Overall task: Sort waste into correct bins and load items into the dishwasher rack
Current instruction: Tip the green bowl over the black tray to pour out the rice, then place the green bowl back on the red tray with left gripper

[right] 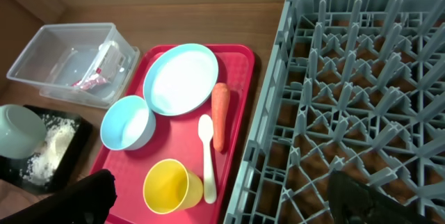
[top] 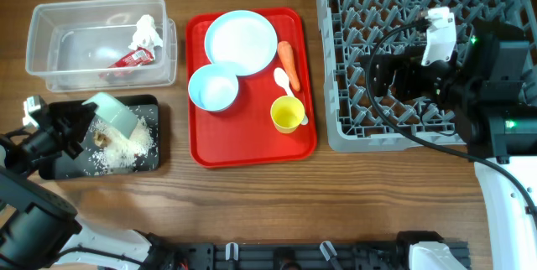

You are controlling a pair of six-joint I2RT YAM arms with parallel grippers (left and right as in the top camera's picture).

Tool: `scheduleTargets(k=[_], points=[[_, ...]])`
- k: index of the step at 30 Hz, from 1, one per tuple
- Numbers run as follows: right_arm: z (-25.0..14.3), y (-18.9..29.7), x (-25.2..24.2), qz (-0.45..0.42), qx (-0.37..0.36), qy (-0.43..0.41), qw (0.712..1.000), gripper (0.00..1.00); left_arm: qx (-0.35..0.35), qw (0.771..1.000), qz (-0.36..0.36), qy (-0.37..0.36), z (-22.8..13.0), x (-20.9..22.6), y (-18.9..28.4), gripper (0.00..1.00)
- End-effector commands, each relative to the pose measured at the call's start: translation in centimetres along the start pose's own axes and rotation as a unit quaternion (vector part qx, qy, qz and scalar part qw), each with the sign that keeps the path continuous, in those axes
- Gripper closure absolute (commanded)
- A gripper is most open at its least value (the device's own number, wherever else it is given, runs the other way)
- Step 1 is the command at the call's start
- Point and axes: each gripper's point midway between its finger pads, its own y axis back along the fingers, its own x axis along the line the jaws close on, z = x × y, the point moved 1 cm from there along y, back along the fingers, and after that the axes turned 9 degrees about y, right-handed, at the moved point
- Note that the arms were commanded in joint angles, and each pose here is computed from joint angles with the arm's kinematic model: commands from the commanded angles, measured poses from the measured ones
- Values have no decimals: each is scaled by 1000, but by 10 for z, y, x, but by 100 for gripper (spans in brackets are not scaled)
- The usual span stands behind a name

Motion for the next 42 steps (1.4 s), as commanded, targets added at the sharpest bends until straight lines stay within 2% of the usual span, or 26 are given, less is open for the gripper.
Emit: scheduleTargets(k=[1,8,11,13,14,16,20,23,27,32,37,40,42], points=[[9,3,-1,-5,-9,-3,1000,0,-5,1000,-8,-2,4,-2,0,96],[9,3,-2,-5,-9,-3,1000,0,-2,1000,-12,-16,1,-3,0,96],[9,3,-2,-5,-10,-3,1000,0,7,1000,-18,8,-7,-6,0,96],[9,3,-2,-5,-10,-3,1000,0,4,998,-35,-48,-8,-12,0,96],[10,3,-2,-6,-12,-1,1000,0,-5,998,-16,-60,3,-5,0,96],[11,3,-2,-6,-13,-1,1000,0,-7,1000,-1,-9,6,1,0,96],[11,3,-2,-6,-13,-1,1000,0,3,999,-40,18,-5,-13,0,96],[11,3,-2,-6,-13,-1,1000,0,0,998,-54,-13,-5,-18,1,96],[12,3,-2,-6,-16,1,1000,0,9,999,-48,-10,-10,-18,-3,96],[13,3,-2,-6,-18,2,1000,0,48,996,-38,-59,-36,-30,-24,96],[13,3,-2,-6,-18,1,1000,0,112,984,-23,-137,-77,-58,-56,96],[13,3,-2,-6,-18,1,1000,0,162,968,-18,-192,-115,-77,-75,96],[13,3,-2,-6,-18,1,1000,0,200,949,-16,-244,-145,-88,-89,96]])
